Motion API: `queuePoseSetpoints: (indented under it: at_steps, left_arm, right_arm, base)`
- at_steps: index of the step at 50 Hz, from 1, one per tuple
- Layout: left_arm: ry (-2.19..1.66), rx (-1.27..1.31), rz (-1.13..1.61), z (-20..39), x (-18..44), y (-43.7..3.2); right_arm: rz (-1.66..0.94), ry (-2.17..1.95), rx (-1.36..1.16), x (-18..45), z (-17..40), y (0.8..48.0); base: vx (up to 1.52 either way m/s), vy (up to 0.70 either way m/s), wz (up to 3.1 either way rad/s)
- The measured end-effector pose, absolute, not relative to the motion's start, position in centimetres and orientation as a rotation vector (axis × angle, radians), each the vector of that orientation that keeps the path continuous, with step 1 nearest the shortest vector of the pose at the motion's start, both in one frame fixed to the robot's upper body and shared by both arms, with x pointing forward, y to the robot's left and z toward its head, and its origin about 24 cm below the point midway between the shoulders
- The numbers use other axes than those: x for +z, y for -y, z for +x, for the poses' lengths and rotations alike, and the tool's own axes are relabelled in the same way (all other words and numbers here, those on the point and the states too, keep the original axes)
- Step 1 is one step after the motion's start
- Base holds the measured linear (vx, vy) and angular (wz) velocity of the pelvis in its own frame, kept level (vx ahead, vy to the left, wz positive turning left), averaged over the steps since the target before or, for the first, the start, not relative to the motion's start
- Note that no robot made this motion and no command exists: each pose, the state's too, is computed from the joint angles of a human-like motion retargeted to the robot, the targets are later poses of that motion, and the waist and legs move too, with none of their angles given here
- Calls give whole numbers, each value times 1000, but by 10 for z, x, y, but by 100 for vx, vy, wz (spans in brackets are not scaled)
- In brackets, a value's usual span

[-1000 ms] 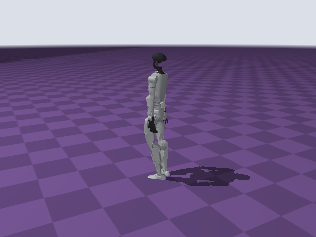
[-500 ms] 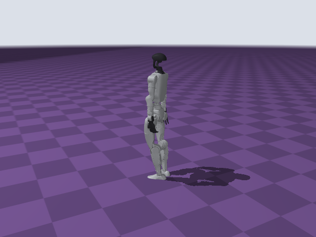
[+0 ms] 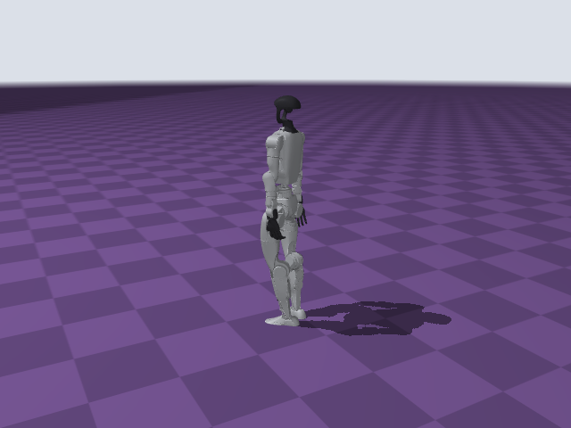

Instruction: Upper body actions

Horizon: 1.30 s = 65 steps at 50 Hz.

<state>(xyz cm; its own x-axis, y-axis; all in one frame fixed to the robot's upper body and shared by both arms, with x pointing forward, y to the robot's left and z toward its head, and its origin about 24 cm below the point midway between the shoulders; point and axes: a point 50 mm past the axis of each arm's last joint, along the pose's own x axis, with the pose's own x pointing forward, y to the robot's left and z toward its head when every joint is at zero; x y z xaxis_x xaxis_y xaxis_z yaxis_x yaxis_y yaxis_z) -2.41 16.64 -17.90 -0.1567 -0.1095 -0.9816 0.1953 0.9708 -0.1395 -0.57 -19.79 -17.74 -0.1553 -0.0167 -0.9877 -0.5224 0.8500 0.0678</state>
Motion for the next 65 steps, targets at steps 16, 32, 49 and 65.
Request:
queuePoseSetpoints:
  at_steps: [16,32,49,65]
  left_arm:
    - [-1650,-293,153,-9,-181,-166]
    - [-1668,-242,101,-13,-180,-174]
    - [-1732,-68,122,-28,-171,-225]
    - [-1632,-119,9,-17,-178,-196]
  right_arm:
    - [-441,-1693,409,-175,-10,212]
    - [-376,-1490,277,-179,8,200]
    - [-431,-1523,436,-177,17,203]
    - [-437,-1543,386,-176,9,212]
  base:
    - [-2,-1,15]
    - [11,10,-7]
    - [3,-4,-30]
    - [-3,-7,15]
